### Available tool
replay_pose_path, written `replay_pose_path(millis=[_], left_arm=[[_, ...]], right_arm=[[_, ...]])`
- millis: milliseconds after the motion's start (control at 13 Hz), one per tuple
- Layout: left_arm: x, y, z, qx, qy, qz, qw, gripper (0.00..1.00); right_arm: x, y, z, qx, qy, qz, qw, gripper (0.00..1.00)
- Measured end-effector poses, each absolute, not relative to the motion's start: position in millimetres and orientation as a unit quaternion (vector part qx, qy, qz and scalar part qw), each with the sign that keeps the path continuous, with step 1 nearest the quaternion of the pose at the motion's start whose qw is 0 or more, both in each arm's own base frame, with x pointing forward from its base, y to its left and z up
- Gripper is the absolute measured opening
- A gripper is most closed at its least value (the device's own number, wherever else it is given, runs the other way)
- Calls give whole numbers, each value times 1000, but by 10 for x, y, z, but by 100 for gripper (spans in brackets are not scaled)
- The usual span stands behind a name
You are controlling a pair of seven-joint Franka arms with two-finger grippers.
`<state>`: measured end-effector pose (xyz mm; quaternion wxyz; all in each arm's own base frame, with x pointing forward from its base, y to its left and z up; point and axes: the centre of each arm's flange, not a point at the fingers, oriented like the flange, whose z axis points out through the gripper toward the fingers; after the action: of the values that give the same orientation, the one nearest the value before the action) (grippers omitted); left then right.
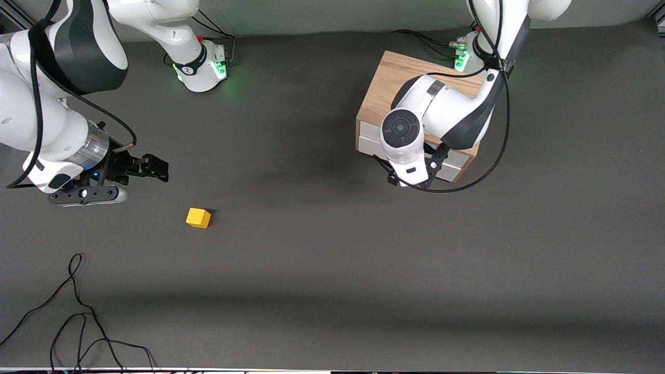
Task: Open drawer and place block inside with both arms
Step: 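Hook the left gripper onto the black drawer handle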
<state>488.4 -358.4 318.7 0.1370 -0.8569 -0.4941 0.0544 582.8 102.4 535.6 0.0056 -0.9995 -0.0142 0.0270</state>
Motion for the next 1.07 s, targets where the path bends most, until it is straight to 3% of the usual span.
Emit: replay_pose_path(millis=[1073], left_arm=[[4915,-3558,2887,-849,-503,63,151,100]], right_arm=[[5834,987,5354,-1000,-10,27,5,100]])
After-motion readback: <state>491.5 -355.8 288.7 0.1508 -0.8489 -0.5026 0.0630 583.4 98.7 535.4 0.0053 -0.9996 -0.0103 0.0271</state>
